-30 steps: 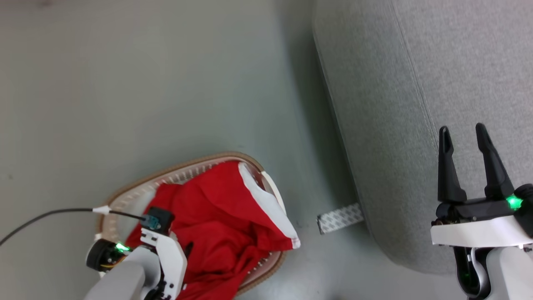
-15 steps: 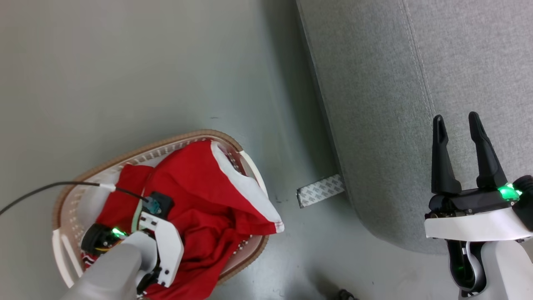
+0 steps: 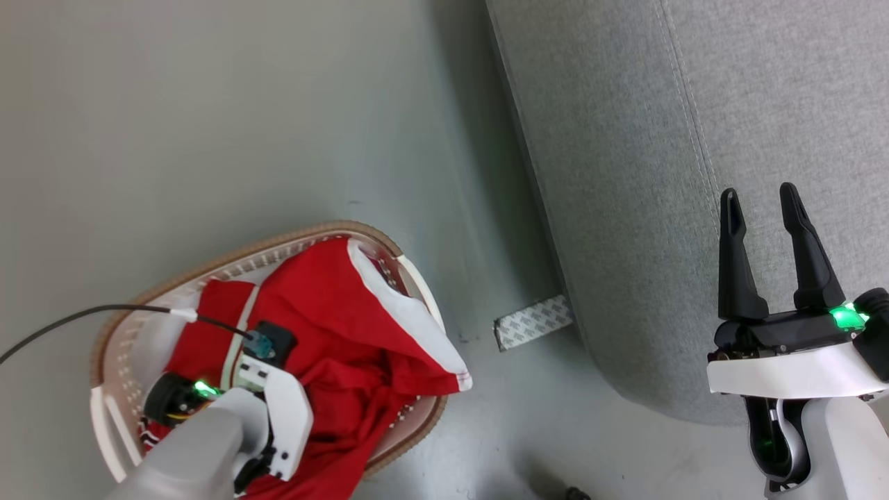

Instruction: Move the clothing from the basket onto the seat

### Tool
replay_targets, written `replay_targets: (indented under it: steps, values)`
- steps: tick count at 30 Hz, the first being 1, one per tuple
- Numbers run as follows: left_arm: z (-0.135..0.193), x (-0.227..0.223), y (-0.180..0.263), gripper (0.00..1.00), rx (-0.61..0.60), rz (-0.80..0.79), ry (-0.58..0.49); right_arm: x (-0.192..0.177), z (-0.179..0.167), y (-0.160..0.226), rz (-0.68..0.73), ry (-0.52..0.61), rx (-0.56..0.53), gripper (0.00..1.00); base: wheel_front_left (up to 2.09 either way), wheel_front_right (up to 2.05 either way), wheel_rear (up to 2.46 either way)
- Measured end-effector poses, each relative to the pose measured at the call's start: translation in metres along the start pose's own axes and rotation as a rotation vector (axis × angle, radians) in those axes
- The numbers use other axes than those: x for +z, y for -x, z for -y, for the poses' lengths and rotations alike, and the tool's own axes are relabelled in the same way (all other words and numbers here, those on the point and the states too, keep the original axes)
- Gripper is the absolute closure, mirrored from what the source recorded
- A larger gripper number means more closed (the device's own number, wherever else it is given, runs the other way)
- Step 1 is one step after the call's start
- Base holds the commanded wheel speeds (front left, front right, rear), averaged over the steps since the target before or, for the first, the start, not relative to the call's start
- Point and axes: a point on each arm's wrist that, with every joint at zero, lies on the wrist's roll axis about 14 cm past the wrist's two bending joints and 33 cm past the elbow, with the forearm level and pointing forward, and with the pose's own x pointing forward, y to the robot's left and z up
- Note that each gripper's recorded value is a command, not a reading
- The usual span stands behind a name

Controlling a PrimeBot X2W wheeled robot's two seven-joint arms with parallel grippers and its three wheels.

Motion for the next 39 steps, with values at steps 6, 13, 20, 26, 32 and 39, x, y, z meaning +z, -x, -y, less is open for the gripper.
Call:
replay_targets:
  steps: [6,13,20,26,32,39]
  values:
    - [0.013,0.027,0.017,1.0,0.001,0.108,0.0,0.015,-0.004,0.001,0.039,0.018,0.016,0.0,0.0,0.0,0.0]
    - [0.029,0.062,0.056,1.0,0.032,0.293,-0.003,0.039,-0.018,0.008,0.105,0.03,0.065,0.0,0.0,0.0,0.0]
    - [0.044,0.084,0.103,1.0,0.082,0.44,-0.02,0.062,-0.037,0.02,0.166,0.026,0.125,0.0,0.0,0.0,0.0]
    - [0.059,0.104,0.146,1.0,0.13,0.563,-0.052,0.081,-0.053,0.036,0.218,0.0,0.174,0.0,0.0,0.0,0.0]
    - [0.076,0.133,0.193,1.0,0.169,0.706,-0.084,0.095,-0.067,0.054,0.26,-0.028,0.222,0.0,0.0,0.0,0.0]
    - [0.09,0.159,0.255,1.0,0.24,0.895,-0.13,0.105,-0.086,0.072,0.294,-0.058,0.284,0.0,0.0,0.0,0.0]
